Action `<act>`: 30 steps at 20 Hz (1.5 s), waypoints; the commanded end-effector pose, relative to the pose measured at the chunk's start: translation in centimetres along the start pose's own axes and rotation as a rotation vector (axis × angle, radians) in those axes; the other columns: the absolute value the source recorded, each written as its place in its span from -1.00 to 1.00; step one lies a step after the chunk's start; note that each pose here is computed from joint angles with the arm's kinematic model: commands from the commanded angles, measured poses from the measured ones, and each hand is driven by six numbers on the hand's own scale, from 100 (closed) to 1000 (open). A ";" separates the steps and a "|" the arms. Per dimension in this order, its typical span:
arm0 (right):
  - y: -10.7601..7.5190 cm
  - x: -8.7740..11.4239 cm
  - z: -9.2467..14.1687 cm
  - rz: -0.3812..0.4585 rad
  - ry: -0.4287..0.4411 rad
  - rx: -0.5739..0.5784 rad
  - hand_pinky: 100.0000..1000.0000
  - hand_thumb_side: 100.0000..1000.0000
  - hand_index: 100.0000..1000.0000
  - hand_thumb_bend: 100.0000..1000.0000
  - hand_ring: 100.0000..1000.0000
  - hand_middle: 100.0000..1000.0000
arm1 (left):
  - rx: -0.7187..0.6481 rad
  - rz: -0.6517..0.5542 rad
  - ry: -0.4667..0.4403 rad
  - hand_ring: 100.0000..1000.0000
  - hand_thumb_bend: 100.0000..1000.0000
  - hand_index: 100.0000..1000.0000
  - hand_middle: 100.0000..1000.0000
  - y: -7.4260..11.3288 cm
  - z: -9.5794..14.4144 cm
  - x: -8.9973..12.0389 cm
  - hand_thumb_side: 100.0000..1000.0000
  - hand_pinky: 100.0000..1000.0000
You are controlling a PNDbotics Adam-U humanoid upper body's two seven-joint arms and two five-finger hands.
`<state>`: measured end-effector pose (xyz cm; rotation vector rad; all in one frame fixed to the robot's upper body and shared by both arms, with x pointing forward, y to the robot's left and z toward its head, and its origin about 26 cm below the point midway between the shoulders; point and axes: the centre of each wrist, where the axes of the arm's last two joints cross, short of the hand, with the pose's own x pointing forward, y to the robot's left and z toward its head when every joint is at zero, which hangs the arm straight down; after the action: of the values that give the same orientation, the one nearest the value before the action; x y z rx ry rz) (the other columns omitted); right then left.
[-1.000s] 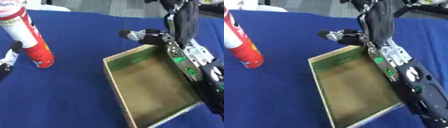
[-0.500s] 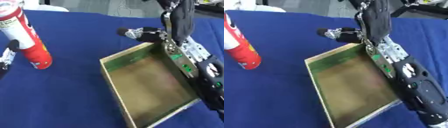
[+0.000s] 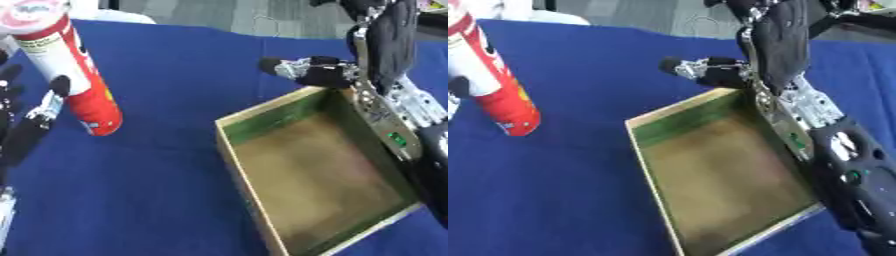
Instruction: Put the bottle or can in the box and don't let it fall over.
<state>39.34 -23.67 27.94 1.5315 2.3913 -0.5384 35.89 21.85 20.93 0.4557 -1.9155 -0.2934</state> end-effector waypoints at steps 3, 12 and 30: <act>-0.4 -0.8 -0.1 0.014 -0.002 0.011 -0.02 -0.02 -0.14 1.00 -0.32 -0.40 | -0.012 -0.006 -0.015 1.00 -0.25 1.00 1.00 0.7 -0.4 0.5 0.35 1.00; -0.2 -1.1 0.5 0.005 0.009 0.099 -0.02 -0.02 -0.14 1.00 -0.32 -0.43 | -0.067 -0.005 0.037 1.00 -0.34 1.00 1.00 0.5 -1.0 -0.4 0.47 1.00; -0.4 -1.6 0.3 0.009 0.067 0.158 -0.02 -0.22 -0.12 1.00 -0.34 -0.34 | -0.064 -0.059 -0.005 1.00 0.07 1.00 1.00 1.0 -1.8 0.2 0.09 1.00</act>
<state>39.78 -24.62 27.00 1.6229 2.4756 -0.7309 37.37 22.28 20.96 0.4370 -1.8565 -0.3820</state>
